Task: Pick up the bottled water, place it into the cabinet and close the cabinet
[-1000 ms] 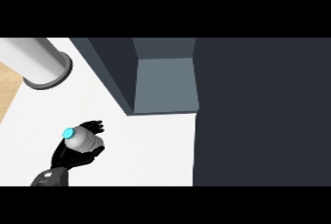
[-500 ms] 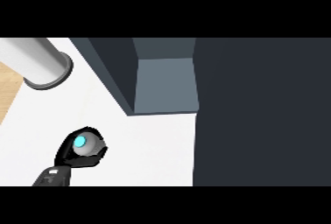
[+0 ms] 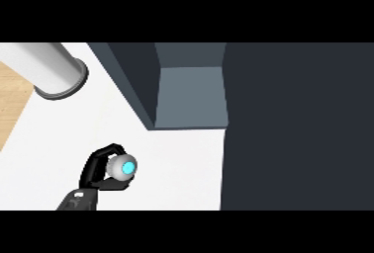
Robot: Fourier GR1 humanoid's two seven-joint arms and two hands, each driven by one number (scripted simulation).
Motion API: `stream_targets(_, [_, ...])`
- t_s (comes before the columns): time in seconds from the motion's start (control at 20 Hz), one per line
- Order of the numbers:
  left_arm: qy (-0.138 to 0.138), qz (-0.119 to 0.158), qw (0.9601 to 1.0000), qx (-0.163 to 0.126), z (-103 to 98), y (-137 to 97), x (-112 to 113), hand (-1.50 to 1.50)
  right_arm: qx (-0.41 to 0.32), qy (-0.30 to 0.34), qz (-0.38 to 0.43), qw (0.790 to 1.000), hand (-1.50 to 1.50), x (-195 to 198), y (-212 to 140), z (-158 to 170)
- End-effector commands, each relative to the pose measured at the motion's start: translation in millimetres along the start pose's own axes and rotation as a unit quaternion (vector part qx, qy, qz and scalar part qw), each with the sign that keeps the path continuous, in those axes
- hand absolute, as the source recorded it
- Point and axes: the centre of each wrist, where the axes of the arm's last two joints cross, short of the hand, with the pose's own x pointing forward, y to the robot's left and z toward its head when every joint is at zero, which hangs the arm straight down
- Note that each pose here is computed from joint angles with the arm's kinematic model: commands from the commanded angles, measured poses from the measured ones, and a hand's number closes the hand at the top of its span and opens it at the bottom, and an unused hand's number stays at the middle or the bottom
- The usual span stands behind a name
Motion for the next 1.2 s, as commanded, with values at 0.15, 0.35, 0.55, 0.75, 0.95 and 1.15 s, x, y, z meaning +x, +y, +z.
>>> stream_targets(0.15, [-0.018,0.046,0.9987,-0.013,-12,-62,6,1.50,0.001,-0.019,0.011,1.000,-1.50,36,5,-8])
stream_targets(0.35, [-0.032,0.068,0.9970,-0.020,-37,-81,19,1.50,0.008,-0.017,0.011,1.000,-1.50,35,0,-7])
stream_targets(0.55, [-0.032,0.082,0.9958,-0.024,-54,-96,41,1.50,0.001,-0.021,0.008,1.000,-1.50,31,2,-5])
stream_targets(0.75, [-0.021,0.072,0.9970,-0.020,-72,-126,71,1.50,-0.013,-0.022,0.007,1.000,-1.50,19,-4,-2])
stream_targets(0.95, [-0.019,0.056,0.9981,-0.016,-93,-153,105,1.50,-0.006,-0.020,0.007,1.000,-1.50,30,-2,-3])
stream_targets(1.15, [0.007,0.065,0.9979,0.000,-115,-171,126,1.50,0.005,-0.024,0.009,1.000,-1.50,29,-4,-4])
